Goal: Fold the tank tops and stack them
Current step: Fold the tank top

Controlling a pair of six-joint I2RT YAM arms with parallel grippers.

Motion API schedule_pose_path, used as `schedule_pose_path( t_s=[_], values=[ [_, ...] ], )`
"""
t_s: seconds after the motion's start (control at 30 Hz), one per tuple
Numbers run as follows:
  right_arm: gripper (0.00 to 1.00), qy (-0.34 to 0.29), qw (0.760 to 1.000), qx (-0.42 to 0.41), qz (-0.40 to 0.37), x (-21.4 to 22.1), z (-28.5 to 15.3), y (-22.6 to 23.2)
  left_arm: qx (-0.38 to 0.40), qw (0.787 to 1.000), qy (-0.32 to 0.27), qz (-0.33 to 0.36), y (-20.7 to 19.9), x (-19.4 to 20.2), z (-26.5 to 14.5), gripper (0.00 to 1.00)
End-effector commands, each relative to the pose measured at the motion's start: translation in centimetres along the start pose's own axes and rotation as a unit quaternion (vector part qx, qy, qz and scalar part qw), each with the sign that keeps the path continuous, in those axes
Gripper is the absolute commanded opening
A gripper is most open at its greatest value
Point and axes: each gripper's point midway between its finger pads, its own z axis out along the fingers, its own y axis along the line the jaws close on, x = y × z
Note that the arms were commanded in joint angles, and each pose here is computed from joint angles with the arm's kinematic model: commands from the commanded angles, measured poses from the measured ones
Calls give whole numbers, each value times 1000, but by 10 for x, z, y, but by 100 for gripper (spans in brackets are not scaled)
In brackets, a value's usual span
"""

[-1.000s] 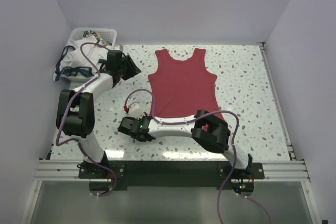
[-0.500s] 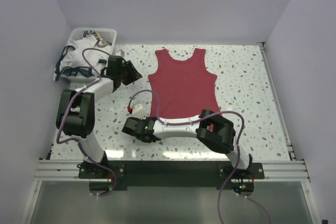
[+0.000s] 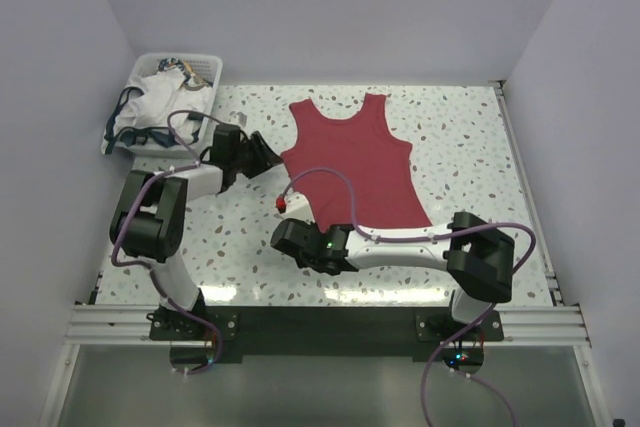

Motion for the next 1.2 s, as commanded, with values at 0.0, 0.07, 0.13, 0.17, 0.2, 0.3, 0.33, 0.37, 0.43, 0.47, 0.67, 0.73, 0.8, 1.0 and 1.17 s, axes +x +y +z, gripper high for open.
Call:
schedule_pose_path(
  t_s=[0.0,0.07,0.13,0.17,0.2,0.3,0.33,0.37,0.43,0.47,0.67,0.73,0.8,1.0,1.17],
  values=[
    [0,-14,999,-23,35,-9,-9,4,33,999,-23,-2,-15,-14,14,54],
    [0,-14,999,-25,37,-9,-10,3,34,999,-22,1,-19,-21,20,53],
    [0,-14,999,-27,39,-10,-11,3,25,999,-21,5,-18,-23,29,53],
    [0,-16,999,-29,41,-11,-12,4,21,1000,-19,7,-18,-22,32,53],
    [0,-16,999,-29,41,-11,-12,5,16,1000,-18,11,-17,-24,38,53],
    [0,-14,999,-33,41,-13,-13,7,9,1000,-19,13,-16,-24,48,52],
    [0,-14,998,-32,42,-13,-12,7,6,1000,-17,13,-15,-24,51,52],
    [0,-14,998,-33,42,-13,-12,7,0,1000,-11,11,-10,-20,56,52],
    [0,-15,998,-33,42,-13,-13,7,-5,1000,-10,13,-8,-20,60,49],
    [0,-15,998,-33,42,-14,-13,8,-9,1000,-9,12,-6,-19,62,49],
    [0,-14,998,-40,42,-18,-12,14,-19,1000,-6,14,-2,-16,69,38],
    [0,-13,998,-41,42,-18,-12,16,-23,1000,-9,14,-1,-17,69,31],
    [0,-13,998,-43,42,-20,-11,17,-27,999,-13,16,-1,-20,67,26],
    [0,-4,998,-55,37,-19,-5,29,-38,999,-33,19,-3,-33,57,2],
    [0,12,996,-79,35,-13,3,45,-70,996,-61,14,5,-52,40,0]
  ],
)
